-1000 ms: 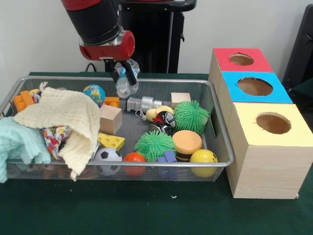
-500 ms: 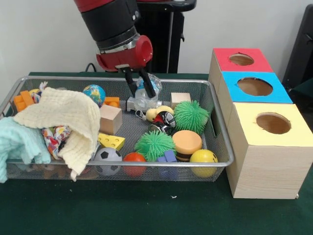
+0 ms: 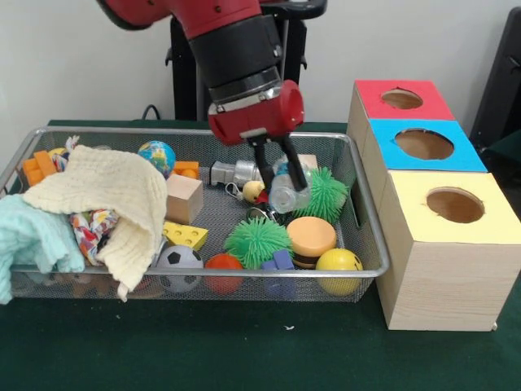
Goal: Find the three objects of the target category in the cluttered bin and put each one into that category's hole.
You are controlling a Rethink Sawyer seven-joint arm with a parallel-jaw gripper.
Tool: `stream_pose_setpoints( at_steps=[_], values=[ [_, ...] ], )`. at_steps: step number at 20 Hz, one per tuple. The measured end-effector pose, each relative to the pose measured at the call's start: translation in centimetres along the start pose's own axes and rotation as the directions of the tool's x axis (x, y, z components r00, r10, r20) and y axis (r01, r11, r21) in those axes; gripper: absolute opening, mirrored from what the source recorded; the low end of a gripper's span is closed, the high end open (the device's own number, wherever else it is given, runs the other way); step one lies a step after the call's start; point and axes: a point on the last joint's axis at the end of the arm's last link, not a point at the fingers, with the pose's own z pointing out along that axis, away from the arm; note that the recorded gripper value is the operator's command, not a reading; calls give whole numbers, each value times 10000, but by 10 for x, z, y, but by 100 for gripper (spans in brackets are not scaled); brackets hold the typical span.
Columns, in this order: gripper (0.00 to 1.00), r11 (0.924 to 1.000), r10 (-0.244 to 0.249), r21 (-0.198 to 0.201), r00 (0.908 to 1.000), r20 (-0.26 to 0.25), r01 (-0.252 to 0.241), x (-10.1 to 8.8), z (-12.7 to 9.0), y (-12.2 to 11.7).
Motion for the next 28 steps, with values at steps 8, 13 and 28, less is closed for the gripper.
stream_pose_setpoints(
  at_steps=[8,13,28],
  values=[
    [0,9887,-1161,-889,9916,566,1208,22,22,43],
    [0,9819,-1271,-1355,9908,462,1323,30,19,59],
    [0,9565,-1458,-2499,9886,374,1506,53,-14,86]
  ],
)
